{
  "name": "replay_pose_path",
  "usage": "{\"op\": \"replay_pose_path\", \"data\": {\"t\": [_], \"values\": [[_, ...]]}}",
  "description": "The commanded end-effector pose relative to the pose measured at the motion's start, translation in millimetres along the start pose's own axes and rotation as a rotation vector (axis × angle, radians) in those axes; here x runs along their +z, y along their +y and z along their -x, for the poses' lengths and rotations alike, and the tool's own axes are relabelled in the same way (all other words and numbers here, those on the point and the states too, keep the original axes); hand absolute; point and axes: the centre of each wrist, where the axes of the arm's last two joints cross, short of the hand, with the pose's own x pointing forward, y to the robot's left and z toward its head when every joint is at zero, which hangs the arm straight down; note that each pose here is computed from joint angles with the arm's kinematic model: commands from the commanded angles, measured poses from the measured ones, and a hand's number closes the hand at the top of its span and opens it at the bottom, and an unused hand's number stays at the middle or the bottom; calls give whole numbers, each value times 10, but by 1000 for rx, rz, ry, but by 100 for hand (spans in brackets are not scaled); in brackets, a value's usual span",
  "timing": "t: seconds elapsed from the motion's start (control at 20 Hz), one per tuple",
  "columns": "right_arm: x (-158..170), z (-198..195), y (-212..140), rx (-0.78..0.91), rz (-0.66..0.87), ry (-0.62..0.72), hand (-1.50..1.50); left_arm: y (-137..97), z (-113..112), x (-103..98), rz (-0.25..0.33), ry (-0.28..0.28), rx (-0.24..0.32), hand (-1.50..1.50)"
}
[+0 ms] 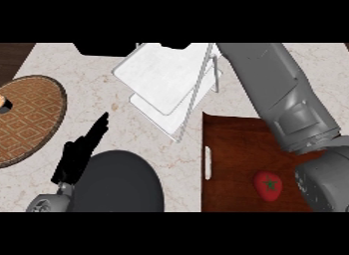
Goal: Pick the lemon from the tray and place it in the tiered shelf
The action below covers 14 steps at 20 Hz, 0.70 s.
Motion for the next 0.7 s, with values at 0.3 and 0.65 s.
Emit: {"op": "replay_pose_path", "data": {"t": [0.3, 0.65], "values": [[-70, 30, 250, -490, 120, -76, -150, 158, -35, -10, -21, 5, -17, 0], [276, 313, -609, -556, 480, -87, -150, 99, 78, 40, -9, 16, -11, 0]]}}
